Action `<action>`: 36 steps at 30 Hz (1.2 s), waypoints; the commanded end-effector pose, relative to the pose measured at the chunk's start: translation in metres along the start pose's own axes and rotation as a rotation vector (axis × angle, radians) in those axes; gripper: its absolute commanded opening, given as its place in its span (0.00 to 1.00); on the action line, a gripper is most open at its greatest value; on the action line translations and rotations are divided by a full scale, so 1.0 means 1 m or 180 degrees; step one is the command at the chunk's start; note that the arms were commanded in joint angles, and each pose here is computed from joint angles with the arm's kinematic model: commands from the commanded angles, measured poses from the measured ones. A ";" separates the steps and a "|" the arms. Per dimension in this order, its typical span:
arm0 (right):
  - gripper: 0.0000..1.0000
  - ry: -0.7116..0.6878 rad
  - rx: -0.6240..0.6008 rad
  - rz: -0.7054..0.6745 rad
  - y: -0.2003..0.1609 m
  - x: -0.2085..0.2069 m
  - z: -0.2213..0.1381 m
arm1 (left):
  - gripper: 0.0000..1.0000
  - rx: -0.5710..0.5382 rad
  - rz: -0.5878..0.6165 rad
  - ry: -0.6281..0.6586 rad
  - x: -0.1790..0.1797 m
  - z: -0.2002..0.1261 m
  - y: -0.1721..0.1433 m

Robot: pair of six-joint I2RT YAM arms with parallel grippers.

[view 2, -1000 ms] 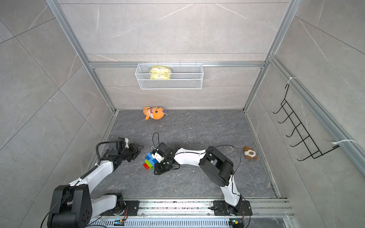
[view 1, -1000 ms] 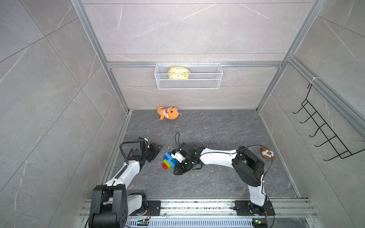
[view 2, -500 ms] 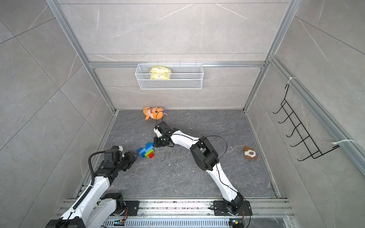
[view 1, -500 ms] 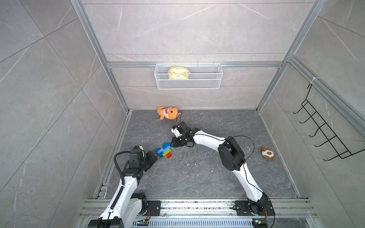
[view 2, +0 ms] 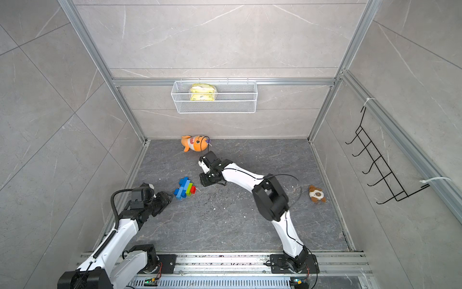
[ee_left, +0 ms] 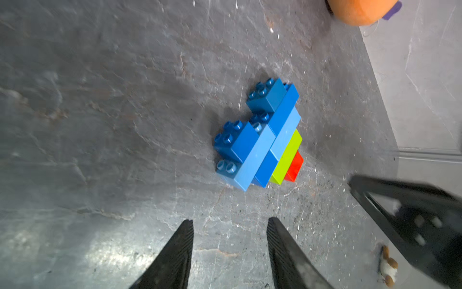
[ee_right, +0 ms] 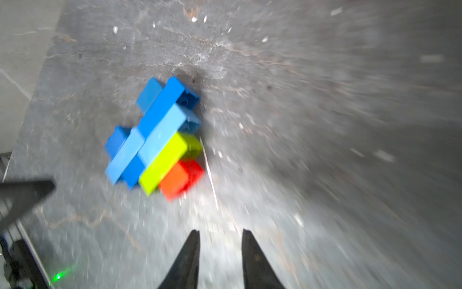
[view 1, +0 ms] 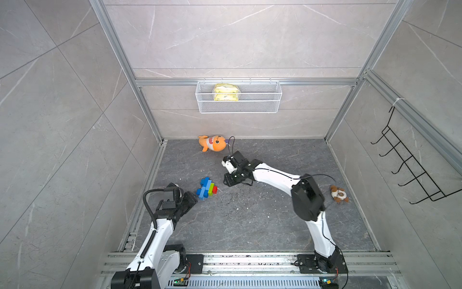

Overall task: Assemble a heart with lego
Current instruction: Adjust the lego brick at the center of the board, then reset both arms

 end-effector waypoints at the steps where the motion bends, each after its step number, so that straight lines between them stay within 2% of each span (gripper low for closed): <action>1: 0.41 -0.0388 -0.0829 -0.0411 0.002 -0.009 -0.077 | 0.59 -0.0529 0.0321 0.0290 -0.003 -0.012 0.032; 3: 0.52 -0.0791 -0.1069 -0.0500 -0.014 -0.029 -0.108 | 0.67 -0.0777 0.0356 0.0518 0.001 -0.017 0.041; 6: 0.61 -0.1366 -0.1323 -0.0510 -0.030 -0.064 -0.141 | 0.78 -0.1146 0.0437 0.0801 0.006 -0.024 0.051; 8: 0.66 -0.1863 -0.1444 -0.0309 -0.035 -0.092 -0.159 | 0.87 -0.1412 0.0591 0.0922 0.009 -0.026 0.055; 11: 0.71 -0.2544 -0.1818 0.0189 -0.044 -0.135 -0.183 | 0.88 -0.1792 0.0928 0.1066 0.014 -0.025 0.054; 13: 0.76 -0.2767 -0.2186 0.0351 -0.057 -0.156 -0.185 | 0.88 -0.2037 0.1201 0.1175 0.019 -0.021 0.050; 14: 0.79 -0.2765 -0.2402 0.0333 -0.064 -0.165 -0.181 | 0.88 -0.2108 0.1295 0.1255 0.023 -0.018 0.046; 15: 0.87 -0.2802 -0.2543 0.0306 -0.073 -0.174 -0.175 | 0.87 -0.2109 0.1353 0.1329 0.027 -0.014 0.043; 17: 0.97 -0.2882 -0.2773 0.0456 -0.091 -0.194 -0.163 | 0.87 -0.2030 0.1364 0.1377 0.030 -0.008 0.040; 20: 0.97 -0.2655 -0.2738 0.0339 -0.109 -0.217 -0.140 | 0.88 -0.1895 0.1482 0.1350 0.034 0.007 0.038; 22: 0.97 -0.2674 -0.2889 0.0330 -0.114 -0.223 -0.129 | 0.88 -0.1806 0.1587 0.1304 0.036 0.018 0.036; 25: 0.97 -0.2449 -0.3187 0.0084 -0.123 -0.223 -0.121 | 0.89 -0.1727 0.1684 0.1269 0.034 0.025 0.042; 28: 0.97 -0.2306 -0.3432 -0.0025 -0.132 -0.226 -0.117 | 0.89 -0.1846 0.1876 0.1174 0.031 0.030 0.045; 31: 0.97 -0.2192 -0.3347 -0.0026 -0.134 -0.226 -0.116 | 0.90 -0.1778 0.1966 0.0995 0.028 0.041 0.049; 35: 0.98 -0.2083 -0.3222 0.0019 -0.129 -0.232 -0.116 | 0.88 -0.1712 0.2182 0.0756 0.029 0.073 0.050; 36: 0.98 -0.2042 -0.3159 0.0043 -0.127 -0.235 -0.116 | 0.88 -0.1573 0.2250 0.0627 0.025 0.075 0.052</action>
Point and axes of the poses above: each gripper's point midway between its finger pads, its own z axis out along the fingers, its own x axis along the line the jaws close on, y = z × x, the point moved 10 cm from there along -z, back along the fingers, and after that the axes turned 15 degrees about z, right-handed, at the moved point
